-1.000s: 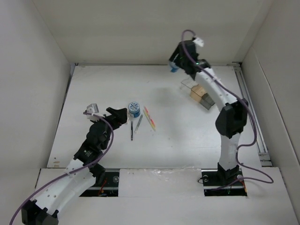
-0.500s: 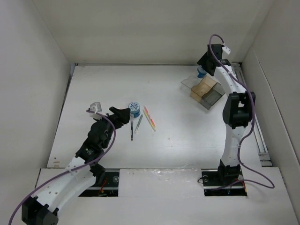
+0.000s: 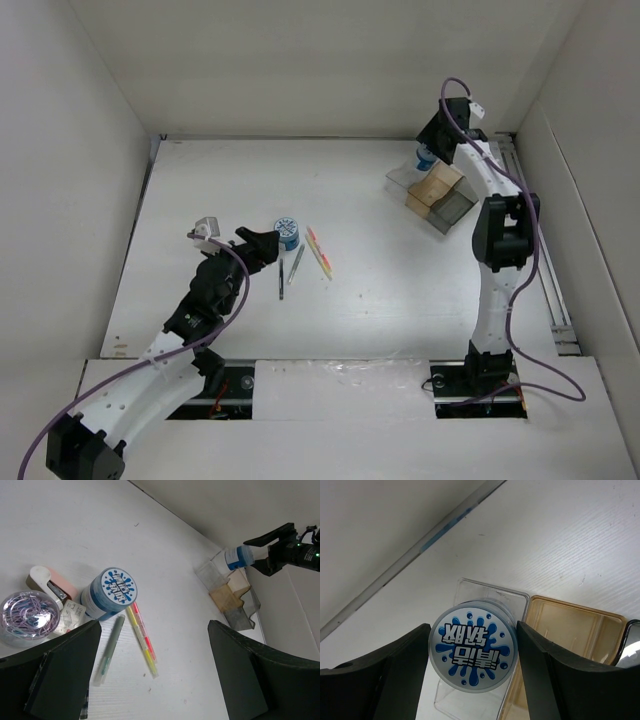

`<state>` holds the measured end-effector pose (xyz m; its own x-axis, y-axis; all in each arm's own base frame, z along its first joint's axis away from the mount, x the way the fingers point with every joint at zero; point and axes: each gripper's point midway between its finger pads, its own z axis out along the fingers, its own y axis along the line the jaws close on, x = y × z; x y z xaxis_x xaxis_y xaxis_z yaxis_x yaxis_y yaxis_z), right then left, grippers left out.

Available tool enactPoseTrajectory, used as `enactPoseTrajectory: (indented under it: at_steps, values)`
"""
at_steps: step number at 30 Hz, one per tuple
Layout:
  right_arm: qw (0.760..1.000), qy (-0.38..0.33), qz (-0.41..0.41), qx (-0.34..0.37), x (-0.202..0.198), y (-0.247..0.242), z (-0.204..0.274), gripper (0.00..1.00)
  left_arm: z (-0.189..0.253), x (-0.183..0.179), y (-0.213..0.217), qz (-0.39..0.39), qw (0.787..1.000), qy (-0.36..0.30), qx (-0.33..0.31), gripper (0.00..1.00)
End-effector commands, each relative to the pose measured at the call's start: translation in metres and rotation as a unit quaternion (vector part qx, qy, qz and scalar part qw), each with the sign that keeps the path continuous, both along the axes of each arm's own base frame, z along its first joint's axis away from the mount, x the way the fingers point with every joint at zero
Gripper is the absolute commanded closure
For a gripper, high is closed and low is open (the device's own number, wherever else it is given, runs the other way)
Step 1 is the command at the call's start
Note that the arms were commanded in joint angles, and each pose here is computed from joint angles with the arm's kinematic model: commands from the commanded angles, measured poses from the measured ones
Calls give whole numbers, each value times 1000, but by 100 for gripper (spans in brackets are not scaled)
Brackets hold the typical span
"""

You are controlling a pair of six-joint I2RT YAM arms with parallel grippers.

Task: Sort the stationery into containers
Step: Place the stationery in the storage box.

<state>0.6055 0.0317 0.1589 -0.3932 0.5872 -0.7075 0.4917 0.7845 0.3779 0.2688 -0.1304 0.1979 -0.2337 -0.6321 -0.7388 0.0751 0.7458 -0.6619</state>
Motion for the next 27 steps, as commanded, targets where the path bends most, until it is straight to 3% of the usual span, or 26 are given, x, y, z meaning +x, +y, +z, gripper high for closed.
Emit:
enactPoseTrajectory:
  at_steps: [1,10,15,21,24,27]
  values:
    - [999,-52,1,-8,18,2,30,49,12,2,1,2,1000,-24,-6,14]
    - [997,-44,-15,-69,18,11,22,43,14,1,2,2,1000,-28,-9,14]
    - [995,-50,-18,-80,21,13,27,9,14,1,2,2,1000,-28,-9,14]
    - [994,-72,-8,-76,13,29,60,5,14,1,2,2,1000,-28,-9,14]
    - [994,-77,8,-74,-4,45,77,12,14,1,2,2,1000,-28,-9,14]
    - [992,-82,79,-53,-27,96,73,56,15,1,6,12,999,-29,-8,14]
